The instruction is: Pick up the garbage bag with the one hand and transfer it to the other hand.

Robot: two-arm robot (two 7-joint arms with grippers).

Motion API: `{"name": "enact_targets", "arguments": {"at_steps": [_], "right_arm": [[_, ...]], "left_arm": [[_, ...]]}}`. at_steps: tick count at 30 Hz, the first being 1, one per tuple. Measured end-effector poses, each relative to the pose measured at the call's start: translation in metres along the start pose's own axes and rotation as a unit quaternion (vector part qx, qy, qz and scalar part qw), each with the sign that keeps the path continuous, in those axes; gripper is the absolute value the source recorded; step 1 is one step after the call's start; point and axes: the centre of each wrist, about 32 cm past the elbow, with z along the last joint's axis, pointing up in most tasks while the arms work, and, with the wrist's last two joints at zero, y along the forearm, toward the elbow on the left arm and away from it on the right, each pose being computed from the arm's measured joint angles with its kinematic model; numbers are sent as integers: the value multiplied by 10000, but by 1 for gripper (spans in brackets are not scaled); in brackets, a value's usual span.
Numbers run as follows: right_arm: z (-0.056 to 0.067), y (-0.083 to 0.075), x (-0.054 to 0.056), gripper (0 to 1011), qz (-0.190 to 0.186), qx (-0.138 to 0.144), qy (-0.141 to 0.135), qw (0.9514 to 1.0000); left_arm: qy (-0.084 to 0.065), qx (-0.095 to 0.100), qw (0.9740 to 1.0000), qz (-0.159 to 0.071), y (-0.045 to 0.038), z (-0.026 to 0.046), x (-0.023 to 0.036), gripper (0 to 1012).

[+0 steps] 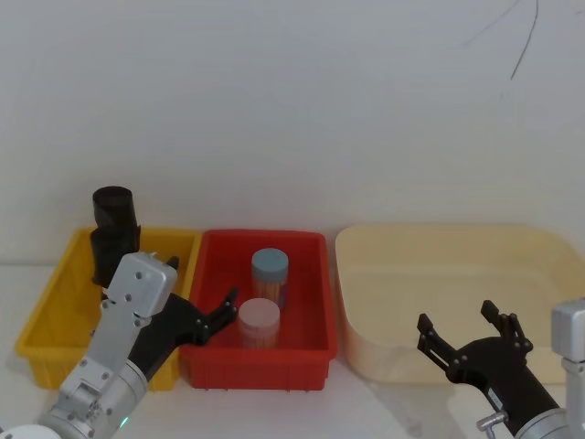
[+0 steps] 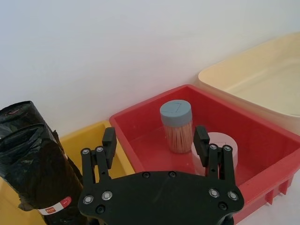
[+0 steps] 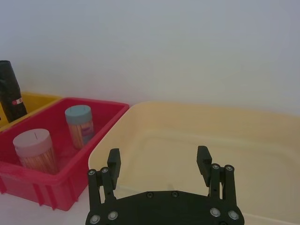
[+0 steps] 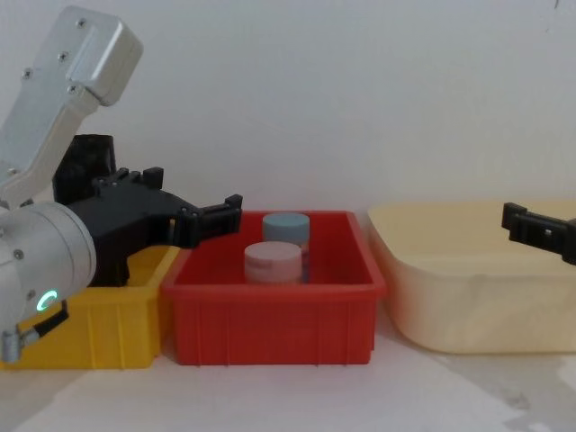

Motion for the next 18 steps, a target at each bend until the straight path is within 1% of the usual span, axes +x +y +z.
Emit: {"name": "enact_targets", "arguments": {"at_steps": [4,7,9,10,11,14,15,16,17,18], "right_arm": [[4,2,6,1002,-8,2,-2,10000],[34,15,32,1002,-4,19,-1,10000],[77,30,57,1002,19,46,14,10000],[93,36,65,1002,29,59,18,10000],[139,56,86,1002,53,95,26,9999],[208,87,108,1002,113,143,60,9998],[266,116,119,1002,161,197,79,9996],[266,116,119,1002,161,197,79,9996],[322,146,126,1002,222,238,110,9994],[375,176,128,1002,282,277,135,9991]], "left_arm": [[5,-13,10000,-5,-14,8,-3,1000],[14,-40,10000,-33,-57,43,-12,1000],[22,-80,9999,-66,-107,99,-17,1000],[24,-94,9999,-91,-139,138,-16,1000],[20,-113,9999,-100,-159,167,-11,1000],[19,-170,9998,-132,-204,252,-4,1000],[11,-209,9997,-156,-233,326,8,1000],[6,-227,9996,-162,-244,359,17,1000],[0,-250,9995,-167,-253,394,27,1000],[-18,-288,9994,-173,-265,468,53,1000]]}}
